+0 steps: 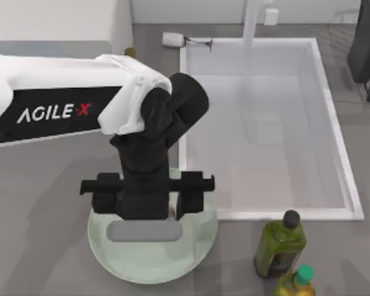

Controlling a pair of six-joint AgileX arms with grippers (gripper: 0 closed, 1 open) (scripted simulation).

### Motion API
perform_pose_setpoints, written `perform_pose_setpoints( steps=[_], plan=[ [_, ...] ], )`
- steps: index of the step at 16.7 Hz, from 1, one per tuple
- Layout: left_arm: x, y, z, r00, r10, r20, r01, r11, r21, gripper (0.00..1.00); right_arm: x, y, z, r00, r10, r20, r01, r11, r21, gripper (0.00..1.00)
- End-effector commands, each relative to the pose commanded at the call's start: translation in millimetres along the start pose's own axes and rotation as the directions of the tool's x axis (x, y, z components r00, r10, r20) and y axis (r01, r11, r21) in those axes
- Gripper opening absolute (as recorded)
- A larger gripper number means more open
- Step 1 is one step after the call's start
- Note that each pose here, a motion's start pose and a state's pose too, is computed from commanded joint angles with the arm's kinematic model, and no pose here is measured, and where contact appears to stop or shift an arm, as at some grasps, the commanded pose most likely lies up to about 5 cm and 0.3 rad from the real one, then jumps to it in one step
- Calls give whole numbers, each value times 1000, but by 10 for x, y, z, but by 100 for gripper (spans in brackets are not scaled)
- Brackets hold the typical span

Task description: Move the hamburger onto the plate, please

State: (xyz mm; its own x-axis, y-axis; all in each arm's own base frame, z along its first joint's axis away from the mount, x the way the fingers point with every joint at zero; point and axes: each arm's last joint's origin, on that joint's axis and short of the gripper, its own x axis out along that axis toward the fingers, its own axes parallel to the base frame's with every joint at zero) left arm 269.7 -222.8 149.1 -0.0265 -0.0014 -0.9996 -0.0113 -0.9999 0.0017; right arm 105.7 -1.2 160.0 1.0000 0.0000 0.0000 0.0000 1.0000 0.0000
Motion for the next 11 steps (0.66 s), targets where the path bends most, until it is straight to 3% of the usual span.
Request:
perform_pose_setpoints(
  steps=[5, 11],
  plan=[
    [0, 0, 0, 1000, 0, 0, 0, 1000, 0, 98, 0, 0, 0, 1000, 0, 0, 0, 1000, 0, 100],
    [0, 0, 0, 1000, 0, 0, 0, 1000, 0, 100, 0, 0, 0, 1000, 0, 0, 0, 1000, 0, 100]
  ],
)
